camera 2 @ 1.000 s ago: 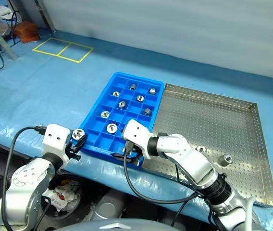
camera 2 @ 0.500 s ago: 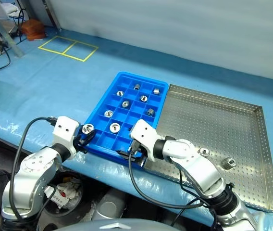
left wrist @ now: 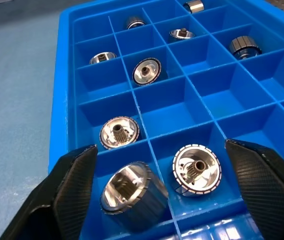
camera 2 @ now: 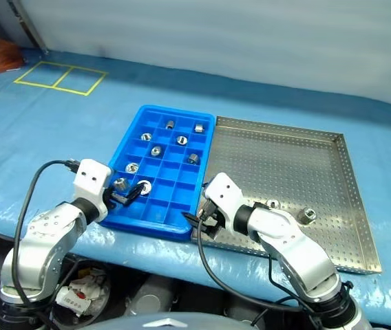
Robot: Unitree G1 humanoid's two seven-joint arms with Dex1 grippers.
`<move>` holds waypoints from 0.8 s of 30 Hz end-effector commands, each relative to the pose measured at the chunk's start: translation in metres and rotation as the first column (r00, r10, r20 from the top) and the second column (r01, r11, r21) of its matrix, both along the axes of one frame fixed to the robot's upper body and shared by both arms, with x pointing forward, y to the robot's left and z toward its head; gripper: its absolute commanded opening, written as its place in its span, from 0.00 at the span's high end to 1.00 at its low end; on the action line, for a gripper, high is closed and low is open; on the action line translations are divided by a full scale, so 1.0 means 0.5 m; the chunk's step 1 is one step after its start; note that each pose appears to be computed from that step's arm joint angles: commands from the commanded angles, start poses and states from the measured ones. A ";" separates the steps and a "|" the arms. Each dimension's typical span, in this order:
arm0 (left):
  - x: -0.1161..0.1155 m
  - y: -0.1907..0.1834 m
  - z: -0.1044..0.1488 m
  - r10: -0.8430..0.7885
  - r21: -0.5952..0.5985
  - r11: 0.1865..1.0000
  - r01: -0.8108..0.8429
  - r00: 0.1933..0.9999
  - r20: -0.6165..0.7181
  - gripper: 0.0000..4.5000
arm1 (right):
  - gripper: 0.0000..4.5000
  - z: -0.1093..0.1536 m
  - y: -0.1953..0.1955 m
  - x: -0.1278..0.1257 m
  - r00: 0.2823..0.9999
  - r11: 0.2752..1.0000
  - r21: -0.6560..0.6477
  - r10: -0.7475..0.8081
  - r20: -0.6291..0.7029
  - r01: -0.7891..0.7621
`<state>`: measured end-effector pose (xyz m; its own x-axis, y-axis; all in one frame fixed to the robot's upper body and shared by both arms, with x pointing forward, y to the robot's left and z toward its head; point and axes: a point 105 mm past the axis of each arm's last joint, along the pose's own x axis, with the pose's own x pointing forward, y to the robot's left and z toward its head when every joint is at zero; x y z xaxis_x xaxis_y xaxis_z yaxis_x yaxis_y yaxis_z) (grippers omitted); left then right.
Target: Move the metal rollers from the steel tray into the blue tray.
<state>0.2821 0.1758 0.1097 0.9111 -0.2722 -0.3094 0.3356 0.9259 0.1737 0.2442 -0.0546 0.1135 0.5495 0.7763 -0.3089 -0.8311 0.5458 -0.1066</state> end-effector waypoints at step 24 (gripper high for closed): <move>-0.005 -0.076 0.065 -0.209 -0.079 0.973 0.217 0.973 0.098 0.01 | 0.00 0.032 -0.015 -0.005 0.999 1.000 0.018 -0.023 0.039 0.023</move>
<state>0.2821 0.1540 0.1367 0.8965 -0.3903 -0.2095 0.4212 0.8975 0.1303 0.2423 -0.0565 0.1167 0.5441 0.7790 -0.3116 -0.8339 0.5432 -0.0982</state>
